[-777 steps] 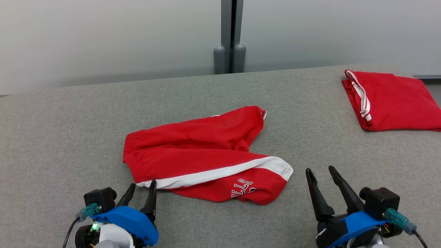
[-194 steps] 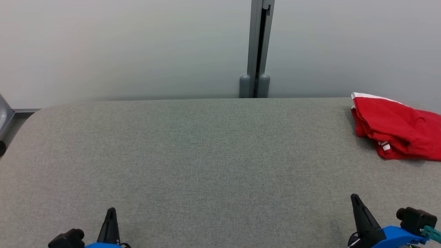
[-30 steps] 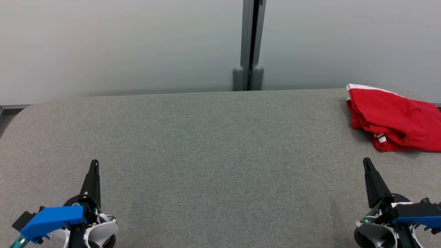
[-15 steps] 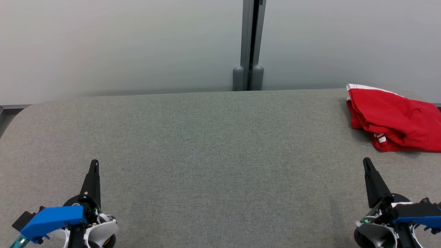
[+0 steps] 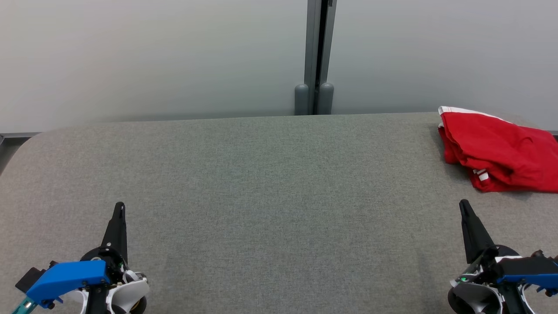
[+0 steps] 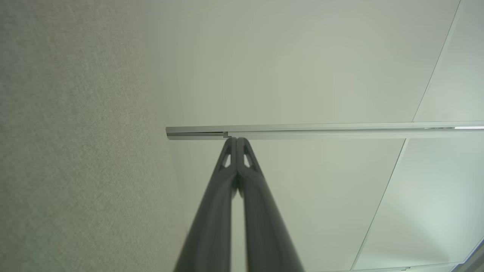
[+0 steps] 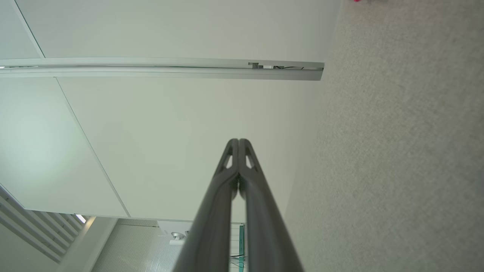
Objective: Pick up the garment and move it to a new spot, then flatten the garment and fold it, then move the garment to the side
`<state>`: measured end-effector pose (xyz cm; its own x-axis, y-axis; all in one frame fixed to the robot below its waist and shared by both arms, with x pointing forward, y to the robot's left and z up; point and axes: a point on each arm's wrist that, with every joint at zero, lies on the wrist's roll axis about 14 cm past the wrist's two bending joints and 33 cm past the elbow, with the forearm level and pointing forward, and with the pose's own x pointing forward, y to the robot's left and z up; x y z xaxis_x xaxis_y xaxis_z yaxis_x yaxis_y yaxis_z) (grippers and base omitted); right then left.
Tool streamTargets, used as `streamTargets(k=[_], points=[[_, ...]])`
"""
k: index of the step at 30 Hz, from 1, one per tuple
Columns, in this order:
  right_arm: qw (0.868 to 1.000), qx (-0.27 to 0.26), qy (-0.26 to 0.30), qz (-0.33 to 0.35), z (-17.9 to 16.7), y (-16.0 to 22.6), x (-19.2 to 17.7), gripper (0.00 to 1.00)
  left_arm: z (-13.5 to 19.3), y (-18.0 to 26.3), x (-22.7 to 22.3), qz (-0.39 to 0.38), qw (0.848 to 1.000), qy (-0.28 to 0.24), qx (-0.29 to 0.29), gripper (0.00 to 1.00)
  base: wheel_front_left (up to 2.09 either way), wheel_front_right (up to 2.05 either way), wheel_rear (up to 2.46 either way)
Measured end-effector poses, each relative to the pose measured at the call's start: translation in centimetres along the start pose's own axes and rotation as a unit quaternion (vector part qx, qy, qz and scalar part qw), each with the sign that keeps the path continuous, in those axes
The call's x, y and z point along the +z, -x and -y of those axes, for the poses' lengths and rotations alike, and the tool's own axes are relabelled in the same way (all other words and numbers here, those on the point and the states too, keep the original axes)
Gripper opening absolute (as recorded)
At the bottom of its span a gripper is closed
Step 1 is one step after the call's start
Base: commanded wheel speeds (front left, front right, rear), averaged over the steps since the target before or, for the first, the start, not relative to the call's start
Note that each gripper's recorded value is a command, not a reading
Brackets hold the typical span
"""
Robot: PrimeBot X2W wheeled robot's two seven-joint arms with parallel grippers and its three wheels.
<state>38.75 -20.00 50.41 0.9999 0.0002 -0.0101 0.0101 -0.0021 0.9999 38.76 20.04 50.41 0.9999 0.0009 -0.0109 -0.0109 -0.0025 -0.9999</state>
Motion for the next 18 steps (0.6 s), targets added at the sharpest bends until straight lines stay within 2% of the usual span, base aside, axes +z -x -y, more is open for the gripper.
streamTargets(k=[18], points=[[1.0, 0.0, 0.0, 0.0, 0.0, 0.0, 0.0, 0.0, 0.0, 0.0, 0.0, 0.0, 1.0, 0.0, 0.0, 0.0, 0.0, 0.0, 0.0]])
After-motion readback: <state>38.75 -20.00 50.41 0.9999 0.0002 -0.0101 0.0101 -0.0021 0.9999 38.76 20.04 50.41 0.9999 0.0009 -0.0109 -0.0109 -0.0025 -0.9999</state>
